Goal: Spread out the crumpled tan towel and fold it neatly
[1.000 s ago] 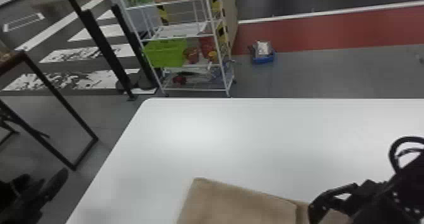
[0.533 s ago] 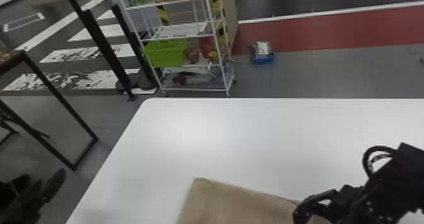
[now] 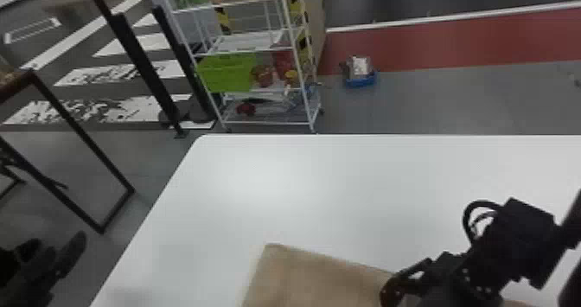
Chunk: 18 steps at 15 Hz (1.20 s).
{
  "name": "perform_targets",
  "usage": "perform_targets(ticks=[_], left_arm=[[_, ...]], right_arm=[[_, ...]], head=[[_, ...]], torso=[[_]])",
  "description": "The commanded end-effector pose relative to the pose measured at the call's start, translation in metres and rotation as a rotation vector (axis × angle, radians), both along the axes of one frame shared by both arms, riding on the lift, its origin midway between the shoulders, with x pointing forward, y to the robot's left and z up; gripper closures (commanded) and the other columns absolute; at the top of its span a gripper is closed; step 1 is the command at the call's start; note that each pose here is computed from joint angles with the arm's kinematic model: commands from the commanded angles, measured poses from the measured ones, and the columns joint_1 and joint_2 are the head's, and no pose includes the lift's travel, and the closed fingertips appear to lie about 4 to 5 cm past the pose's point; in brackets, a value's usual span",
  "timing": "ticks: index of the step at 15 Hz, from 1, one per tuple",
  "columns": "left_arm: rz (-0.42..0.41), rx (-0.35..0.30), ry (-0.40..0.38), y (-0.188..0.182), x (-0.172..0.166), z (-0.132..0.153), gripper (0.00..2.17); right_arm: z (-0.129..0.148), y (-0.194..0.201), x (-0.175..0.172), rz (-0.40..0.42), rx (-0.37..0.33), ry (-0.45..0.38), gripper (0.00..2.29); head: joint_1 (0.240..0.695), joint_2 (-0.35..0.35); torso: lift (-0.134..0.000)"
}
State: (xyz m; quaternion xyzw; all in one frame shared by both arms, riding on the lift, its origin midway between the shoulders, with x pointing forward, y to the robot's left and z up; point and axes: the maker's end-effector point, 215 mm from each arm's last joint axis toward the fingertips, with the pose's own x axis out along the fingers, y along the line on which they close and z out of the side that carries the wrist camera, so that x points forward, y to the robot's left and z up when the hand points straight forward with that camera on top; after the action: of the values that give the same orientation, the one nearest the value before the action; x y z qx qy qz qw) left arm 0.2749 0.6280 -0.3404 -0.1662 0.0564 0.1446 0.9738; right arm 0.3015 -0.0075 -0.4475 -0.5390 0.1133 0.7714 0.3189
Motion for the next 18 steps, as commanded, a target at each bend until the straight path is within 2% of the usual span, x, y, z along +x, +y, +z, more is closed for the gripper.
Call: perform_targets(ticks=[1, 7, 15, 18], left_arm=[[0.007, 0.003, 0.001, 0.004, -0.002, 0.000, 0.08], [0.016, 0.013, -0.002, 0.011, -0.004, 0.000, 0.08], [0.022, 0.020, -0.005, 0.015, -0.005, 0.003, 0.08], [0.022, 0.021, -0.004, 0.015, -0.005, 0.002, 0.08]], right_arm=[[-0.002, 0.008, 0.003, -0.007, -0.002, 0.009, 0.29], [0.002, 0.024, 0.012, -0.017, 0.011, 0.011, 0.37], [-0.010, 0.026, 0.011, -0.006, -0.016, 0.006, 0.42], [-0.010, 0.030, 0.011, -0.006, -0.017, 0.012, 0.52]], head=[[0.695, 0.350], [0.695, 0.350], [0.695, 0.350], [0.695, 0.350]], torso=[[-0.122], [-0.122], [-0.122], [-0.122]])
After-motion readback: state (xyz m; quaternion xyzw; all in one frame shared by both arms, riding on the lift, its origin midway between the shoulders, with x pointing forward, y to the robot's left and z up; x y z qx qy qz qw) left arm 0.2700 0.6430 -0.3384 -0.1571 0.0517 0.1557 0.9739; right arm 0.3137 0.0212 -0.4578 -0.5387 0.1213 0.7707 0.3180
